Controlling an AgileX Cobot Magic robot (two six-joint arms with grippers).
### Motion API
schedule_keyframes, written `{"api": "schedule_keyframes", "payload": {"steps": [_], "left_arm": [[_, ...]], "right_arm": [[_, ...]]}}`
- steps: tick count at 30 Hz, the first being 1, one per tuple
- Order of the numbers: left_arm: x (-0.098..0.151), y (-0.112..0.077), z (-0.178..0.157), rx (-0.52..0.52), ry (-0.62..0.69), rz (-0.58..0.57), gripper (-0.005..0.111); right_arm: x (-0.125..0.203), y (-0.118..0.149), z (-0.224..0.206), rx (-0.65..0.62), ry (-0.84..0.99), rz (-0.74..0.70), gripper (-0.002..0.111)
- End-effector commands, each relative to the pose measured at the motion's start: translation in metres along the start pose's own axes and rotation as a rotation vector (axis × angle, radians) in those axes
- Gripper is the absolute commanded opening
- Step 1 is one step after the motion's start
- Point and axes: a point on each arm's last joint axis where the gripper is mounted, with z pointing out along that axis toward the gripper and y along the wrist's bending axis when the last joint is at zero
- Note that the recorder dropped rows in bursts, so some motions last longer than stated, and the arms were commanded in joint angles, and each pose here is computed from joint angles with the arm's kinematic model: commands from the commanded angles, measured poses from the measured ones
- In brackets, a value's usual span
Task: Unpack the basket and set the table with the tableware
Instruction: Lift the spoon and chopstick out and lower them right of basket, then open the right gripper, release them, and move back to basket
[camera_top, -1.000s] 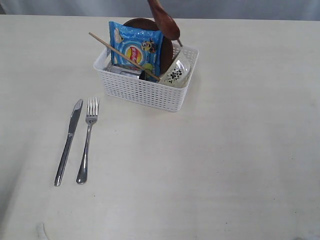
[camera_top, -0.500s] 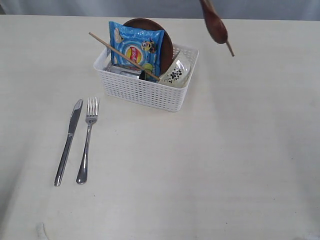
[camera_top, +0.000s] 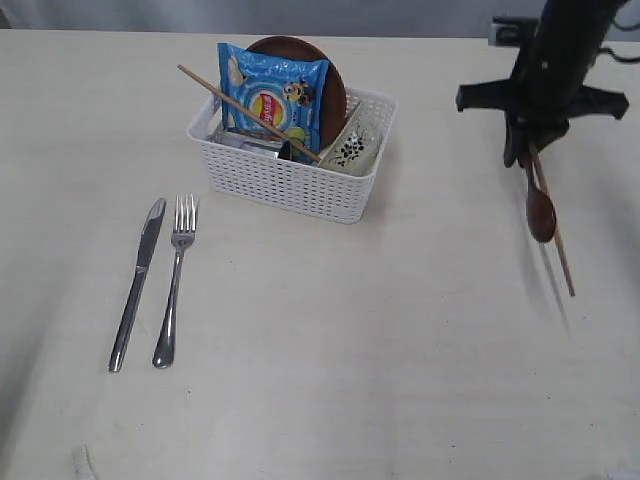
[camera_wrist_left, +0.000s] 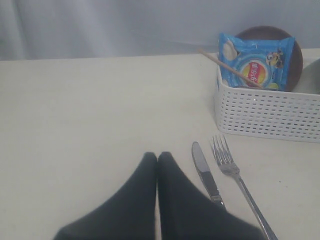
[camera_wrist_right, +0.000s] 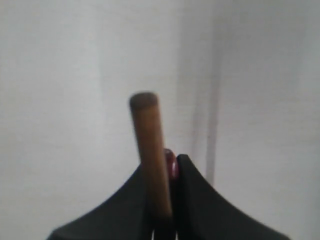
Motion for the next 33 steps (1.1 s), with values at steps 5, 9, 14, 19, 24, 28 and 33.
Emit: {"api": "schedule_keyframes", "payload": {"steps": [5,9,14,19,24,28,33], "left_arm": [[0.0,0.0,0.0,0.003,-0.01,0.006,0.0],[0.0,0.0,0.0,0.003,-0.01,0.006,0.0],[0.0,0.0,0.0,0.003,-0.01,0.006,0.0],[0.0,0.0,0.0,0.003,-0.01,0.006,0.0],[0.0,0.0,0.0,0.003,-0.01,0.006,0.0],[0.0,0.0,0.0,0.003,-0.01,0.006,0.0],[0.0,0.0,0.0,0.003,-0.01,0.006,0.0]], "right_arm": [[-0.002,-0.025,0.049,-0.032,-0.059,0.024,-0.001],[-0.007,-0.022,0.06,-0.036,-0.092,0.016,0.0],[-0.013,-0.02,0.065,-0.039,-0.148,0.015,0.0],[-0.015,-0.02,0.069,-0.038,-0.16,-0.001,0.014],[-0.016,-0.02,0.072,-0.037,-0.156,-0.008,0.041],[-0.016,-0.02,0.07,-0.038,-0.168,-0.008,0.042],[-0.016,-0.02,0.056,-0.038,-0.194,-0.025,0.042]]}}
